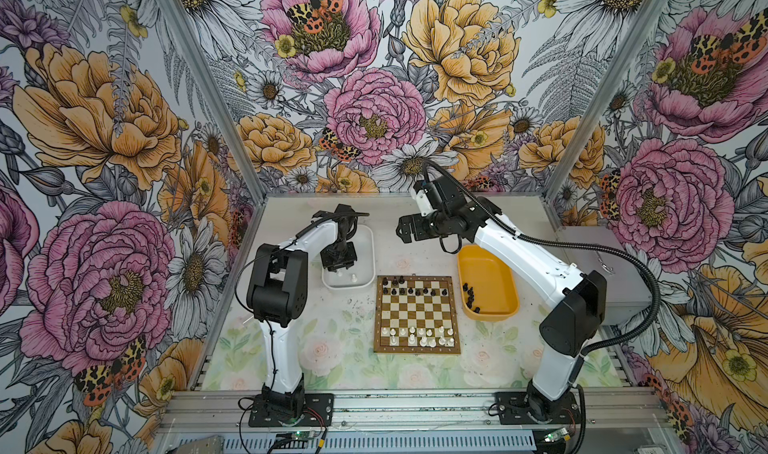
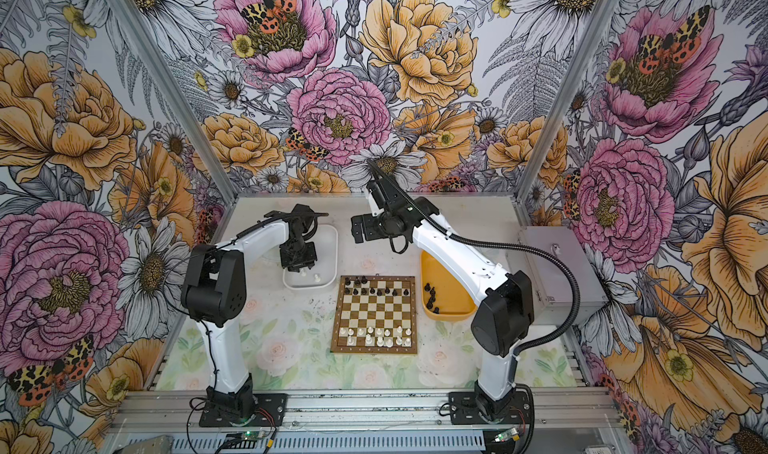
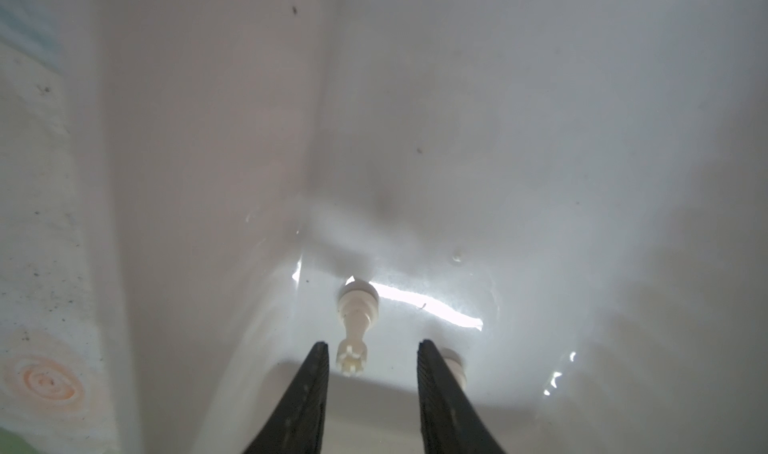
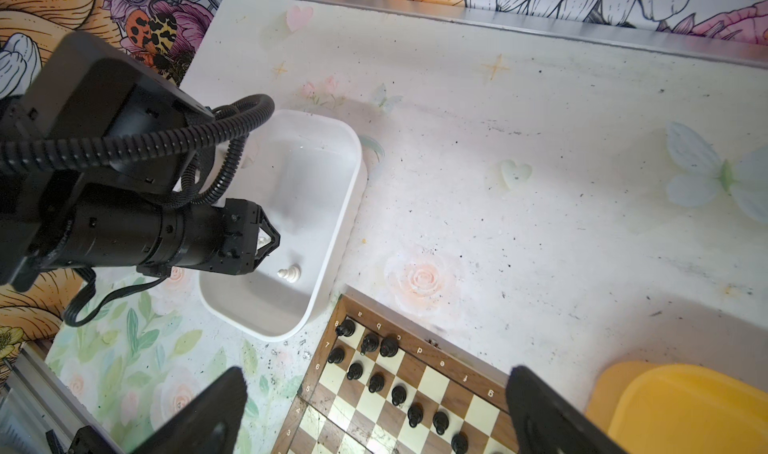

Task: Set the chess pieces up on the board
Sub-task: 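Lower the left gripper into the white tub and close on a white piece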

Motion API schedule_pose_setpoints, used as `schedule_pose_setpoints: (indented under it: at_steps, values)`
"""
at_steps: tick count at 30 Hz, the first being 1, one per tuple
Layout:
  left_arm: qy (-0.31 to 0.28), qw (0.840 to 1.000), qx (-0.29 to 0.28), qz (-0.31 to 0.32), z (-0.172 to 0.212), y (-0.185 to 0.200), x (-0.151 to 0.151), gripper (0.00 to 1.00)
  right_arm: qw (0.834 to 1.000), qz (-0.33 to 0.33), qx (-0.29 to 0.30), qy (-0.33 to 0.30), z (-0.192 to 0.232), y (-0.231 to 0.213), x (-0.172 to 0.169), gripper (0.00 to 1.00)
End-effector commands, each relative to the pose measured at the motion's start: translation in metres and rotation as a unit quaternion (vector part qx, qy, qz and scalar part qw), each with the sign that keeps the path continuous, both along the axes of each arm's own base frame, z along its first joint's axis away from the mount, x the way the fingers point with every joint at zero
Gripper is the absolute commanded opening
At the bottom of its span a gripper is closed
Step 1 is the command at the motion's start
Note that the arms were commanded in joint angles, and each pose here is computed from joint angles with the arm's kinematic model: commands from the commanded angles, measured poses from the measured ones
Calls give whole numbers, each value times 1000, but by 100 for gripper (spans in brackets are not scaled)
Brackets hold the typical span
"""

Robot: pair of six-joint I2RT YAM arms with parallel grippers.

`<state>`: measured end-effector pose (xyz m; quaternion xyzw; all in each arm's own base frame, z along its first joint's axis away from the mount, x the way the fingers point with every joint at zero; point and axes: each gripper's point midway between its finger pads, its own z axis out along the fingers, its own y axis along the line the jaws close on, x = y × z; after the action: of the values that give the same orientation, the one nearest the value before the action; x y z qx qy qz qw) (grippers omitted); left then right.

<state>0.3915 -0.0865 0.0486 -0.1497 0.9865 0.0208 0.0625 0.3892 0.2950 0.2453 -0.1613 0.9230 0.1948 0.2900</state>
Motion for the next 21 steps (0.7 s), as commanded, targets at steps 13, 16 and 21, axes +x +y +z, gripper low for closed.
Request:
schedule_pose_setpoints:
  at_steps: [13, 16, 21]
  values:
    - [-9, 1000, -8, -13, 1, 3, 6, 28, 1000, -19, -8, -18, 5, -9, 6, 100]
    - [-7, 1000, -7, -14, 0, 4, 5, 27, 1000, -22, -9, -18, 5, -11, 6, 100]
    - [-5, 1000, -6, -15, -1, 6, 4, 26, 1000, -24, -9, -17, 4, -11, 6, 100]
